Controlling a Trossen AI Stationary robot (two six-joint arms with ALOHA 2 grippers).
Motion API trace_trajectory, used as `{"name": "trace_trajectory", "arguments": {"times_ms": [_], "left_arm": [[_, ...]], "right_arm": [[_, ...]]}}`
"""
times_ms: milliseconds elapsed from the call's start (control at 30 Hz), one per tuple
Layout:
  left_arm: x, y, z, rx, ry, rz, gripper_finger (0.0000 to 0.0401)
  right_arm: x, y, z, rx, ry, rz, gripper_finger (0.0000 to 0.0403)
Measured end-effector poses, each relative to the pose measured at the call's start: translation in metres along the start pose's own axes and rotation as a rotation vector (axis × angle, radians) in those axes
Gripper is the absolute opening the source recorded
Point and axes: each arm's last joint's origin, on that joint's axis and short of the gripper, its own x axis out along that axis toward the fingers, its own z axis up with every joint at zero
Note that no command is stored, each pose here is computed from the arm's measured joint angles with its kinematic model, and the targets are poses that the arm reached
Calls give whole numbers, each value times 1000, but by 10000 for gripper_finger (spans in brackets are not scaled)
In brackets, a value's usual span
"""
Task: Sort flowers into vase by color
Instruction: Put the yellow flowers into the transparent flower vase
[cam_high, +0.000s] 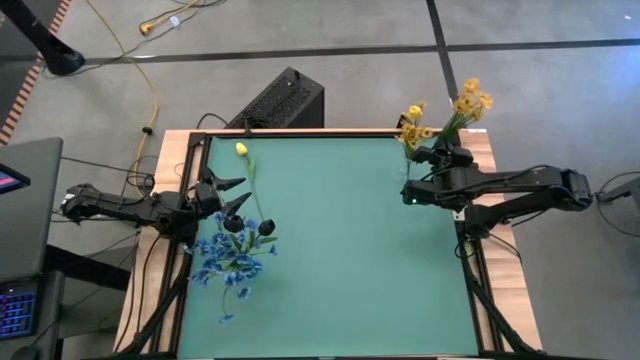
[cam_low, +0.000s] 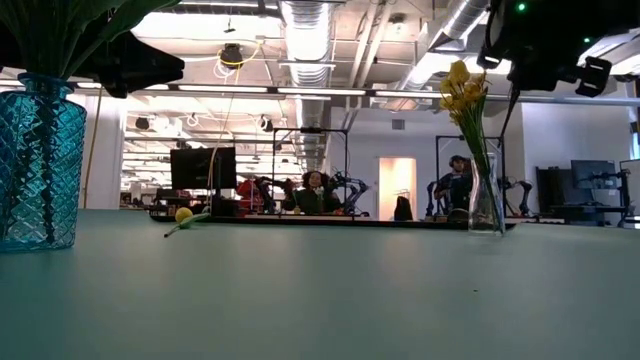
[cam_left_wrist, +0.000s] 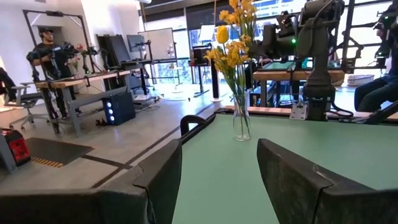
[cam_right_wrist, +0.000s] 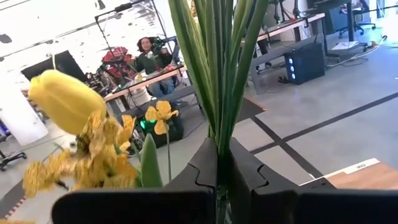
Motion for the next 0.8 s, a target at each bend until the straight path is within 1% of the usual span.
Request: {"name": "trace_trajectory", "arguments": {"times_ms": [200,333,467,567,800], "left_arm": [[0,0,0,0,0,1,199],[0,0,0,-2,-3,2,199],[0,0,1,-8,-11,2,199],[0,0,1,-7,-11,2,199],[0,0,1,-3,-10,2,199]], "right_arm": [[4,4,3,35,-10,-26,39],[8,14,0,43,-21,-46,39],[12,25,-7,-30,-26,-65,39],[15,28,-12,-83,-29,-80,39],[19,31,-21,-132,-31,-95,39]]}}
